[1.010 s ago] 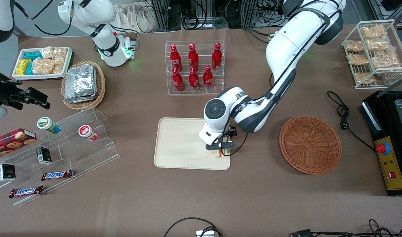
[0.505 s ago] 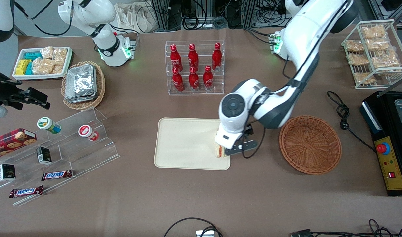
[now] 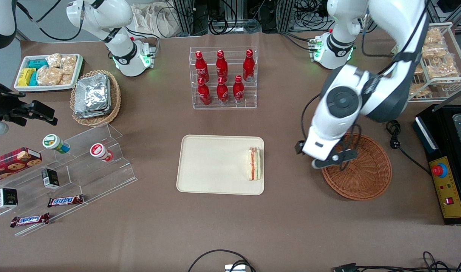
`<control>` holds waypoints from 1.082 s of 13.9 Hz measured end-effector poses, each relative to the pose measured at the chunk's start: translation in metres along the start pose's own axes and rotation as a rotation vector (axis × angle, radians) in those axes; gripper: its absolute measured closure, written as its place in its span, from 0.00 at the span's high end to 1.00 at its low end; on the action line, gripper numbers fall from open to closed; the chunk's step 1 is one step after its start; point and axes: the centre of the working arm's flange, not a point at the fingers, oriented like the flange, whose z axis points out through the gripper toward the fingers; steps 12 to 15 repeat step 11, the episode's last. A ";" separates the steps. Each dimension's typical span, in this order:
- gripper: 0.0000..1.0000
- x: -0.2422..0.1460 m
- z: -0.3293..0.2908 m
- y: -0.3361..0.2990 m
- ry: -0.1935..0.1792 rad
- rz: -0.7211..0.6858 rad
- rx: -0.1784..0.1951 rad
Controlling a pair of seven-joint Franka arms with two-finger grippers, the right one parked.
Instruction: Place sandwich from basket to tray
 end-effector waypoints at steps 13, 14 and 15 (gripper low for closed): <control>1.00 0.013 -0.098 -0.169 -0.042 0.110 -0.078; 1.00 0.013 -0.098 -0.169 -0.042 0.110 -0.078; 1.00 0.013 -0.098 -0.169 -0.042 0.110 -0.078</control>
